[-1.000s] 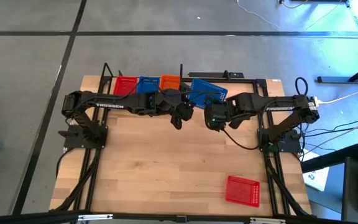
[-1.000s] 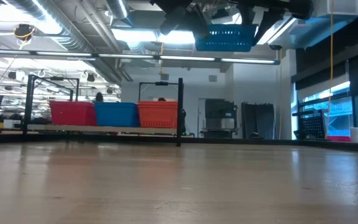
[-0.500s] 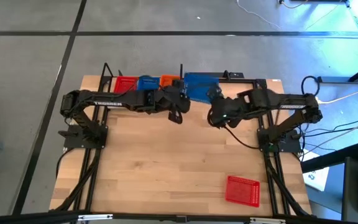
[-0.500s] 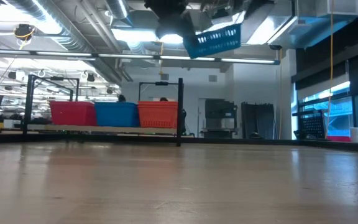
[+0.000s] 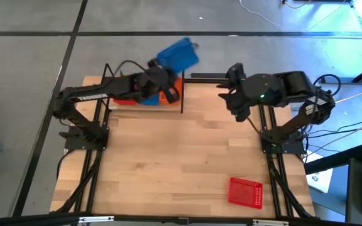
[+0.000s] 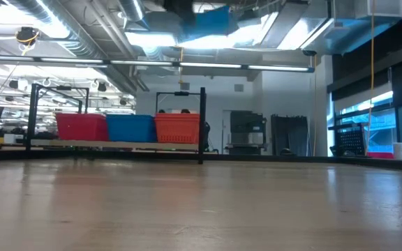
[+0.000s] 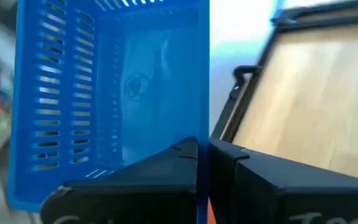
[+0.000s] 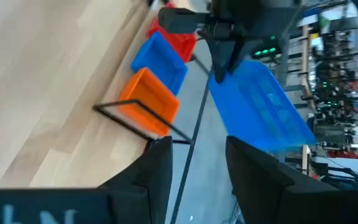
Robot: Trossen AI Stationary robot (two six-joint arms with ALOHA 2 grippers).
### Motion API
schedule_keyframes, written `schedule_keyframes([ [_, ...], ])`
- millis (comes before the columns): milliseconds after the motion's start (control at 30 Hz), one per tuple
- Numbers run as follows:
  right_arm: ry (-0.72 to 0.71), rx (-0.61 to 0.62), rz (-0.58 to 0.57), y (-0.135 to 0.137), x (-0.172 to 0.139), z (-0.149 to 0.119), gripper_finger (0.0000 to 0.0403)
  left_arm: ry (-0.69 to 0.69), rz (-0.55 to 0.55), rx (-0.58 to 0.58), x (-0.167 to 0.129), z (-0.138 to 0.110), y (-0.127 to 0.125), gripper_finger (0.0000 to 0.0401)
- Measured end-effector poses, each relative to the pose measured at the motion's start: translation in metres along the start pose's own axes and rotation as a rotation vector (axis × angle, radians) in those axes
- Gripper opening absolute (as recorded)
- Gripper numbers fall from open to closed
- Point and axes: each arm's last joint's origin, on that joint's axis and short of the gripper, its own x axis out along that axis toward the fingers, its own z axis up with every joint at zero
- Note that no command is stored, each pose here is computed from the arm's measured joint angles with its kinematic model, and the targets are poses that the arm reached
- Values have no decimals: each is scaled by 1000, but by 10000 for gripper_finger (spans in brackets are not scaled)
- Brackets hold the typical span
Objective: Stack baskets on shelf by color
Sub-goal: Stack the blue bin on the blue bins on the shelf
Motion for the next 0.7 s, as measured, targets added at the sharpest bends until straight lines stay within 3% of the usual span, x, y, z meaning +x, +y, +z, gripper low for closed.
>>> schedule_keyframes([
  [133,-33,33,-32,-8,-12,-2,152,119,36,-298,-18,-3,24,0],
  [333,-54,49,-51,-13,-20,-3,152,410,59,-740,-33,-28,44,0],
  [467,-54,50,-52,-13,-20,-3,152,544,72,-869,-25,-44,42,0],
  [600,-55,74,-51,-13,-20,-3,152,635,19,-979,-12,-56,38,0],
  [700,-55,76,-51,-13,-20,-3,152,691,26,-1014,-4,-67,37,0],
])
